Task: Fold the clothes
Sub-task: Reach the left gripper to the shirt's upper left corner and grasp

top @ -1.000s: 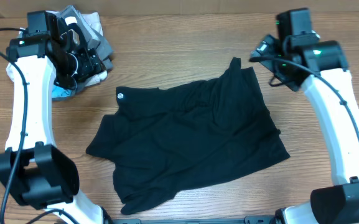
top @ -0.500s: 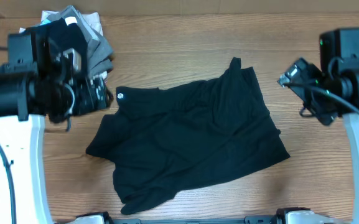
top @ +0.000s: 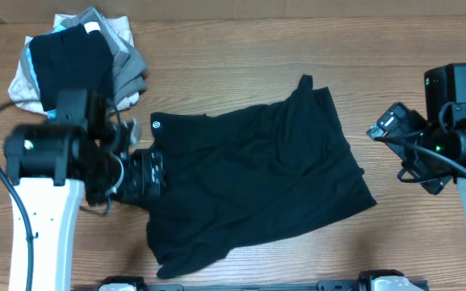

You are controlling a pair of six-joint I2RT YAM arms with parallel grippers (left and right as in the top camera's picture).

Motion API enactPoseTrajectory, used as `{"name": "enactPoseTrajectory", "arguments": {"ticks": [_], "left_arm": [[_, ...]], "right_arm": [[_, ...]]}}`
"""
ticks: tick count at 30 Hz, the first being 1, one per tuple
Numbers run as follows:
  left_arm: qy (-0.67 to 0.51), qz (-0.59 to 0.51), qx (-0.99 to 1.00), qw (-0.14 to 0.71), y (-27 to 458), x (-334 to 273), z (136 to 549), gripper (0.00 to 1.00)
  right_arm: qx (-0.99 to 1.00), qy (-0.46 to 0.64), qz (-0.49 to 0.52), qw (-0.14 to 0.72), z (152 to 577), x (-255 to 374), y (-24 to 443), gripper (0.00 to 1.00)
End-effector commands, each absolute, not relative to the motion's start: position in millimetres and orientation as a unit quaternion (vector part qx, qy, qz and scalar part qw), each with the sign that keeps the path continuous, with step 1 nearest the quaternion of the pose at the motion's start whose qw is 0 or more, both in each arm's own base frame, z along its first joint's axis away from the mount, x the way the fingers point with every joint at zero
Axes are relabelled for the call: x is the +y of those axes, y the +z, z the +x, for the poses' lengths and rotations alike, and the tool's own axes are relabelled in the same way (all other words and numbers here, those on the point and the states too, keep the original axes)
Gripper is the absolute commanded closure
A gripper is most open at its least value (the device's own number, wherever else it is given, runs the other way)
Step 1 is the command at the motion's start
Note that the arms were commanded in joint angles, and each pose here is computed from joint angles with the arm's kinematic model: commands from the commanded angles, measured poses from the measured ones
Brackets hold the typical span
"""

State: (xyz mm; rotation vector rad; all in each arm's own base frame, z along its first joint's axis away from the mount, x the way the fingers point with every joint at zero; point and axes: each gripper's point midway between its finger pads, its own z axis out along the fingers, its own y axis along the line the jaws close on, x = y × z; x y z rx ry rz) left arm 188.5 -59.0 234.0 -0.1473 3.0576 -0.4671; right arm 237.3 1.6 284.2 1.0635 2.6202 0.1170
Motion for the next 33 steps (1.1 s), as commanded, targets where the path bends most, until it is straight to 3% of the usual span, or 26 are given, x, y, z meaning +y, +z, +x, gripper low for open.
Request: {"name": "enactPoseTrajectory", "arguments": {"ticks": [1, 11, 16, 23, 33], "left_arm": [[-0.155, -0.041, 0.987, 0.007, 220, -61, 161, 0.06], [-0.177, -0.070, 0.980, -0.058, 166, -67, 91, 0.09], [-0.184, -0.082, 0.978, -0.055, 147, -69, 99, 0.09], [-0.191, -0.115, 0.975, 0.020, 142, -71, 160, 0.10], [-0.116, -0.144, 0.977, 0.109, 141, -48, 304, 0.07]], "right_arm": [[0.917, 0.029, 0.370, 0.145, 234, -1, 274, 0.00], [0.914, 0.037, 0.370, 0.163, 250, 0, 267, 0.00], [0.913, 0.039, 0.369, 0.168, 253, 0, 268, 0.00], [0.912, 0.043, 0.369, 0.177, 259, 0, 269, 0.00], [0.922, 0.037, 0.345, 0.174, 287, 1, 255, 0.00]]}}
